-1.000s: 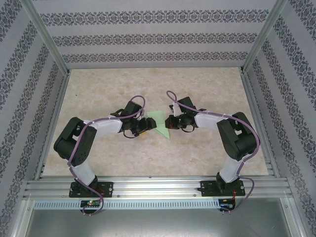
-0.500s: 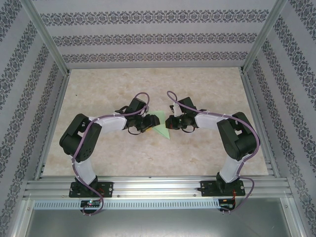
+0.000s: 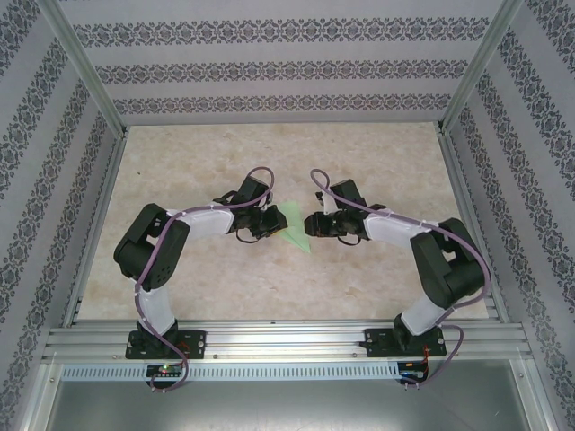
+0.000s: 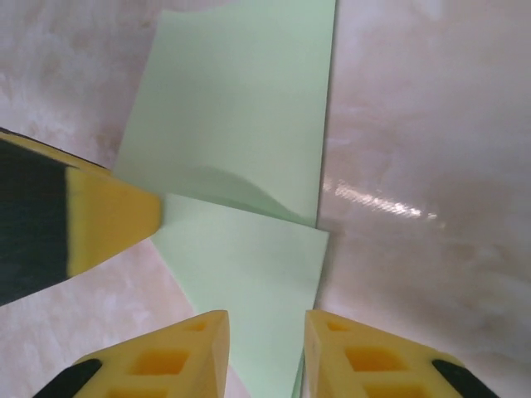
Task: Fold a paper plane with a square sheet of paper (fold left side to right side)
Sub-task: Fourth fold the wing at the center of the table.
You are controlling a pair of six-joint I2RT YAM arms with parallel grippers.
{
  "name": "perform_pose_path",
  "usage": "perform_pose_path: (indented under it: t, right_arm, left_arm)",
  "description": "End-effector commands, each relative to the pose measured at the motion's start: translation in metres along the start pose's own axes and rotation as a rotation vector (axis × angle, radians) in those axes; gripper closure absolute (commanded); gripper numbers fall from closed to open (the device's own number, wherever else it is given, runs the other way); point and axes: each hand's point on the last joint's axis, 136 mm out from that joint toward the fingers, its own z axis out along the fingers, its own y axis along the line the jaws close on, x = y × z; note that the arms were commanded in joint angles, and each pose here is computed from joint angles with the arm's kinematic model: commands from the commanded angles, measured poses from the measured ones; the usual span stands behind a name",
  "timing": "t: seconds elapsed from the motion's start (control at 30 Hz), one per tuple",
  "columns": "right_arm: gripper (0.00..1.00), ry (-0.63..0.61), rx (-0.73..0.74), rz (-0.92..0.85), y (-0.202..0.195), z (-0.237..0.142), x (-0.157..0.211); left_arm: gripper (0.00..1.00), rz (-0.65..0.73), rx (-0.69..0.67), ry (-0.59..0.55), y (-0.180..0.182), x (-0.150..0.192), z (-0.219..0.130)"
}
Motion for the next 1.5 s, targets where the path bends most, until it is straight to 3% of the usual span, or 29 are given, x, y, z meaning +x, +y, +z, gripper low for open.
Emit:
perform_pose_path:
  t: [0.0, 0.47, 0.97, 1.47]
  right_arm:
    - [0.67, -0.045, 0.094, -0.097, -0.004, -0.013, 0.003]
    - [0.61, 0.001, 0.258, -0.352, 0.019, 0.014, 0.035]
    - [0.63, 0.034, 0.288, -0.381, 0.019, 0.031, 0.038]
    - [0.79, 0.039, 0.287, -0.363, 0.013, 0.033, 0.041]
  left_arm:
    - [0.84, 0.0, 0.016, -0.011, -0.014, -0.001, -0.004]
    - [0.85, 0.002, 0.011, -0.002, -0.02, -0.001, -0.009]
    - [0.85, 0.006, 0.003, 0.002, -0.024, -0.003, -0.012]
    - [0.84, 0.012, -0.002, 0.004, -0.025, -0.003, -0.013]
